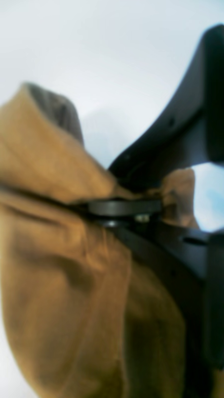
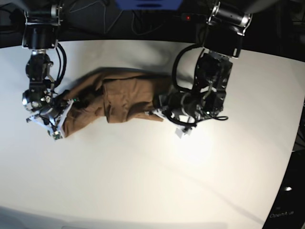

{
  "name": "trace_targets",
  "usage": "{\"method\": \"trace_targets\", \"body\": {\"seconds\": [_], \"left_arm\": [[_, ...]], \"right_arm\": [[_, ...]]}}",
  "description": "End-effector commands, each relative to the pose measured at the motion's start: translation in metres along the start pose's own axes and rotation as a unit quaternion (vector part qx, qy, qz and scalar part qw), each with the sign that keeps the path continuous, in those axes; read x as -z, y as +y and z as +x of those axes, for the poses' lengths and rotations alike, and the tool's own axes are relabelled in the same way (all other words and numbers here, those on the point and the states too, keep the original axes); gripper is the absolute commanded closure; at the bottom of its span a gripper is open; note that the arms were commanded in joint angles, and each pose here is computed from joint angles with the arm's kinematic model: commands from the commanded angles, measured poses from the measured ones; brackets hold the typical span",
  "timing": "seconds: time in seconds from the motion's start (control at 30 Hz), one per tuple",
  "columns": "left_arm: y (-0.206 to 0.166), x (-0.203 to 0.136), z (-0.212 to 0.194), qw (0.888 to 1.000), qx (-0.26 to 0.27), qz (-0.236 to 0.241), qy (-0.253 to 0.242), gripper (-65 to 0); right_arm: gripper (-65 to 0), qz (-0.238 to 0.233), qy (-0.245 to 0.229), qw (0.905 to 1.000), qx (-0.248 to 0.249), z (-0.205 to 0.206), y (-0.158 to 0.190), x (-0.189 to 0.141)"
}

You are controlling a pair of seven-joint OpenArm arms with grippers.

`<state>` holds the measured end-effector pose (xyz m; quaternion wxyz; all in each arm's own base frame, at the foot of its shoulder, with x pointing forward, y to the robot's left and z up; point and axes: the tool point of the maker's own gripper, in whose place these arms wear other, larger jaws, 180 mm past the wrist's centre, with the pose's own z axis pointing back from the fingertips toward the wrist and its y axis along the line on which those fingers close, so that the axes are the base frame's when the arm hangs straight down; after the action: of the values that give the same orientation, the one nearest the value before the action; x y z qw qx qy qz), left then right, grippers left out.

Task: Fold the T-shirt properly
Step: 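Lift the strip end with the right gripper and fold it toward the left gripper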

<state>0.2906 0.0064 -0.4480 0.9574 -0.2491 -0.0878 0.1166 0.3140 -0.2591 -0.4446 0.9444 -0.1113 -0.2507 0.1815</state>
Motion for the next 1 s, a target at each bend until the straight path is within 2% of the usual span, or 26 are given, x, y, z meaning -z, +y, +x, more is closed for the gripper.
{"method": "trace_targets", "body": {"seconds": [0.0,0.23,0.5,0.7,0.97], "left_arm": [[0.031,-0.002,0.007,0.998,-0.003,0.06,-0.019,-2.2],[0.037,-0.009,0.02,0.997,-0.023,0.059,-0.034,-2.2],[0.024,-0.012,0.032,0.998,-0.013,0.05,-0.045,-2.2],[0.011,-0.011,0.032,0.998,-0.011,0.038,-0.045,-2.2],[0.004,-0.012,0.035,0.998,-0.008,0.031,-0.046,-2.2]], "right_arm": [[-2.6,-0.018,0.08,0.9964,-0.021,-0.034,-0.008,-0.001],[-2.6,-0.078,0.081,0.9915,-0.064,-0.022,-0.033,-0.014],[-2.6,-0.161,0.083,0.9755,-0.125,0.005,-0.039,-0.036],[-2.6,-0.211,0.056,0.9579,-0.186,0.043,-0.025,-0.057],[-2.6,-0.253,0.062,0.9289,-0.263,0.063,0.006,-0.069]]}}
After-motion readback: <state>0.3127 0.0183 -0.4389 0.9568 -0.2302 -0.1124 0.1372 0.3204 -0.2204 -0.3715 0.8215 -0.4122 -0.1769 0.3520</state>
